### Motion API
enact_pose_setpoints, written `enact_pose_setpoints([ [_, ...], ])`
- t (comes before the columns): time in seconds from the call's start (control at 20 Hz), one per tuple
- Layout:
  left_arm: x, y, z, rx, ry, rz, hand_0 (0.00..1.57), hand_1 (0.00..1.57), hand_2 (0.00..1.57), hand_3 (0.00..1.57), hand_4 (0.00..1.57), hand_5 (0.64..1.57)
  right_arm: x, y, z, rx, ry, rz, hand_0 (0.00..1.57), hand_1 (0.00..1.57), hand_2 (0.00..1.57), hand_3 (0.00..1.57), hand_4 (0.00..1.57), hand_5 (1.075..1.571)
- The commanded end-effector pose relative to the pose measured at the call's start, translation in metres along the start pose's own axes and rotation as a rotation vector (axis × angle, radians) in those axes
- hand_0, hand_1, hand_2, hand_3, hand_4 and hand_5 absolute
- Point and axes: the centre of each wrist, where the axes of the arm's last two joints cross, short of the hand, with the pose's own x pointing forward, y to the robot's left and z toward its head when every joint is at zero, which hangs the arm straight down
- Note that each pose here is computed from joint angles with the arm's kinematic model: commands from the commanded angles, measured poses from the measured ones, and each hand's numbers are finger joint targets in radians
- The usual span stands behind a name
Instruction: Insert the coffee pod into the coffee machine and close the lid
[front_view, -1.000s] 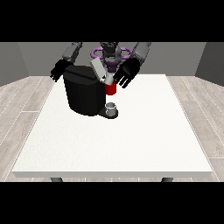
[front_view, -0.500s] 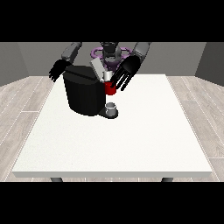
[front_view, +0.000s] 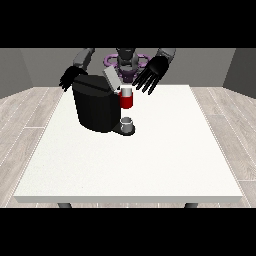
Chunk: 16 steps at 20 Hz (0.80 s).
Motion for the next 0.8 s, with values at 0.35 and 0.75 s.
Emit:
enact_pose_setpoints([
  [0.35, -0.029, -0.091, 0.019, 0.026, 0.031, 0.529, 0.0, 0.0, 0.0, 0.0, 0.08, 1.571, -0.038, -0.025, 0.04, -0.08, 0.13, -0.012, 0.0, 0.0, 0.0, 0.0, 0.37, 1.571],
  [0.75, -0.049, -0.196, 0.063, -0.044, 0.136, 0.879, 0.0, 0.0, 0.0, 0.0, 0.0, 1.571, -0.027, -0.054, 0.048, -0.004, 0.179, 0.073, 0.0, 0.0, 0.0, 0.0, 0.39, 1.571],
])
